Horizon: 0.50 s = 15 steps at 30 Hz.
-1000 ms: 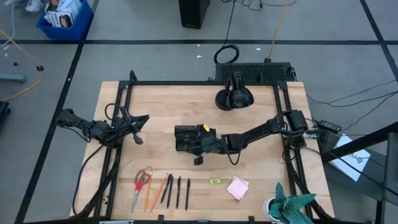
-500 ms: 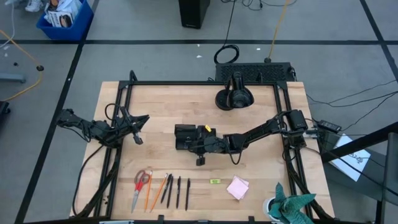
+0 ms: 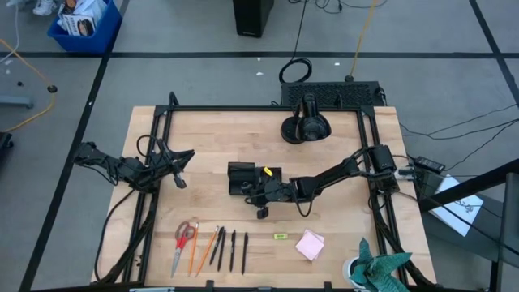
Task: Pick and place office supplies into organizer
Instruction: Put the black binder clip into the black desk organizer
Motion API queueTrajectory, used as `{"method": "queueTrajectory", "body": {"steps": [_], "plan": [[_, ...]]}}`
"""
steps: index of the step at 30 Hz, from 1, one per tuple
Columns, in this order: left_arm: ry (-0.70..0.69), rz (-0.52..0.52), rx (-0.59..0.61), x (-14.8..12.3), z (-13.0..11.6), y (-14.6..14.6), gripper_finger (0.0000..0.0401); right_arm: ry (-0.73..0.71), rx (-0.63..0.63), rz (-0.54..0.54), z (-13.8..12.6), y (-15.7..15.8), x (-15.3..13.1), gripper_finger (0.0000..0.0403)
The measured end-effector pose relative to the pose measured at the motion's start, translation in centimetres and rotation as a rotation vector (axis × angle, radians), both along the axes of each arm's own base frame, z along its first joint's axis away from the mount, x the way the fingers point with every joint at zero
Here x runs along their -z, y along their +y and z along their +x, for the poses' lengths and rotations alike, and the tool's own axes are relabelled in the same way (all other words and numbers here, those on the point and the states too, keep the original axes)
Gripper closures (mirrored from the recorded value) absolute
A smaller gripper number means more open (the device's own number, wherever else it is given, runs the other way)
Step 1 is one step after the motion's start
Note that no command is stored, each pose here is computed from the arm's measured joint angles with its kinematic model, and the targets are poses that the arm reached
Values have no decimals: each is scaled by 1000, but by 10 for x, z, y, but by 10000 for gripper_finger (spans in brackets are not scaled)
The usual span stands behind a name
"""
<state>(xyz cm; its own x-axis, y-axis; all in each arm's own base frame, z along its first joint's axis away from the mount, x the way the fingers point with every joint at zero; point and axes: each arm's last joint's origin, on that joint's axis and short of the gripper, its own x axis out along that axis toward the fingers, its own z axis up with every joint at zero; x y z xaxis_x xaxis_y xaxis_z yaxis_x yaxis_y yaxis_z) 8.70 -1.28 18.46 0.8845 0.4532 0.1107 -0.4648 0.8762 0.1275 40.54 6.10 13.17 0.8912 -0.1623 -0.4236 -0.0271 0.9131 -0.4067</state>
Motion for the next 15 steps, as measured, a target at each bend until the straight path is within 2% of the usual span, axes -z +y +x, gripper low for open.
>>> {"method": "queueTrajectory", "body": {"steps": [6, 15], "plan": [[-1, 1, 0, 0, 0, 0, 359, 21, 57, 34, 1, -4, 12, 403], [0, 1, 0, 0, 0, 0, 359, 12, 56, 41, 2, -4, 12, 388]]}}
